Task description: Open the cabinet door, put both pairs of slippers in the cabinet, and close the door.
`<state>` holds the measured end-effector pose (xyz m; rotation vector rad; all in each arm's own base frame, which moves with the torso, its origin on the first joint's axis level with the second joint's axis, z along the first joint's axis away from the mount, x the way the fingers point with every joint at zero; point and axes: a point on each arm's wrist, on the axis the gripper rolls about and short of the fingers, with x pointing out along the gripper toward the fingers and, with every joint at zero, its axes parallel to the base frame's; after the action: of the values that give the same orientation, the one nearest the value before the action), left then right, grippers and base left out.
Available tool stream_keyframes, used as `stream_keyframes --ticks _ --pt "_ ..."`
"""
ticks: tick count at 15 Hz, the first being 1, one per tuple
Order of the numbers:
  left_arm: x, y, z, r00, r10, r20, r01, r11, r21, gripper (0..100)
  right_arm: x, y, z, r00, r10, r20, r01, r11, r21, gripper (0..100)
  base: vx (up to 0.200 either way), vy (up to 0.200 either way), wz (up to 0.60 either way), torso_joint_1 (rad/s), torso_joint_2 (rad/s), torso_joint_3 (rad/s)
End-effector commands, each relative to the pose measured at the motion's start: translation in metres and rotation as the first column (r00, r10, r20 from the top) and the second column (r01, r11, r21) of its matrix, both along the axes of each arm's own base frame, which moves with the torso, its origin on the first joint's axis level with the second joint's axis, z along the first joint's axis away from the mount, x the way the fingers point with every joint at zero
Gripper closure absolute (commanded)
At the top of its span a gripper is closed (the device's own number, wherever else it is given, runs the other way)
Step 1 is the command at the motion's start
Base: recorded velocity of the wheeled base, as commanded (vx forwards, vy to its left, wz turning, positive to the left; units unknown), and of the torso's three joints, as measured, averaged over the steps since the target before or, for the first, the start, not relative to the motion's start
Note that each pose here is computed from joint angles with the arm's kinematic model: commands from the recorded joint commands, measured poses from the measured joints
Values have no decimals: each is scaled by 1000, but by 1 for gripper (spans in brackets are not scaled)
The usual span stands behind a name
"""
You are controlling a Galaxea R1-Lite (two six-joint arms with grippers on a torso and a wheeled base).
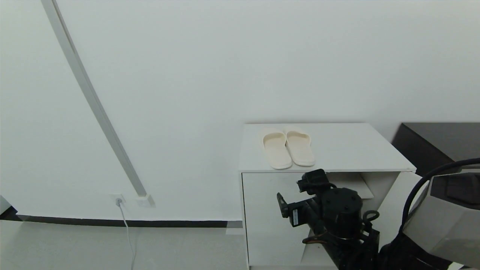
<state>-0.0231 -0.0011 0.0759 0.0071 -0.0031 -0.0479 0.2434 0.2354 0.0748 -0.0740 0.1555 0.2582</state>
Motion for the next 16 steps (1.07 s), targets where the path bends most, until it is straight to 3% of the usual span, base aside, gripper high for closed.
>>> stream_keyframes --ticks 1,2,3,5,13,16 --pt "0 0 0 1000 0 -1 0 1000 1 100 22 1 52 999 -50 7 49 996 70 0 0 0 0 159 -364 -198" --pt "0 0 0 1000 0 -1 0 1000 1 100 23 2 57 999 -51 0 51 996 76 0 0 0 0 41 -105 -61" --pt "0 0 0 1000 0 -1 0 1000 -1 100 28 5 96 995 -72 -68 78 993 91 0 0 0 0 0 0 0" --pt "0 0 0 1000 0 -1 0 1000 -1 100 34 10 115 983 -127 -130 140 985 101 0 0 0 0 0 0 0" --pt "0 0 0 1000 0 -1 0 1000 1 100 45 10 68 978 -142 -150 158 982 103 0 0 0 0 0 0 0" --pt "0 0 0 1000 0 -1 0 1000 1 100 45 8 60 978 -134 -158 151 983 102 0 200 0 0 1 4 1"
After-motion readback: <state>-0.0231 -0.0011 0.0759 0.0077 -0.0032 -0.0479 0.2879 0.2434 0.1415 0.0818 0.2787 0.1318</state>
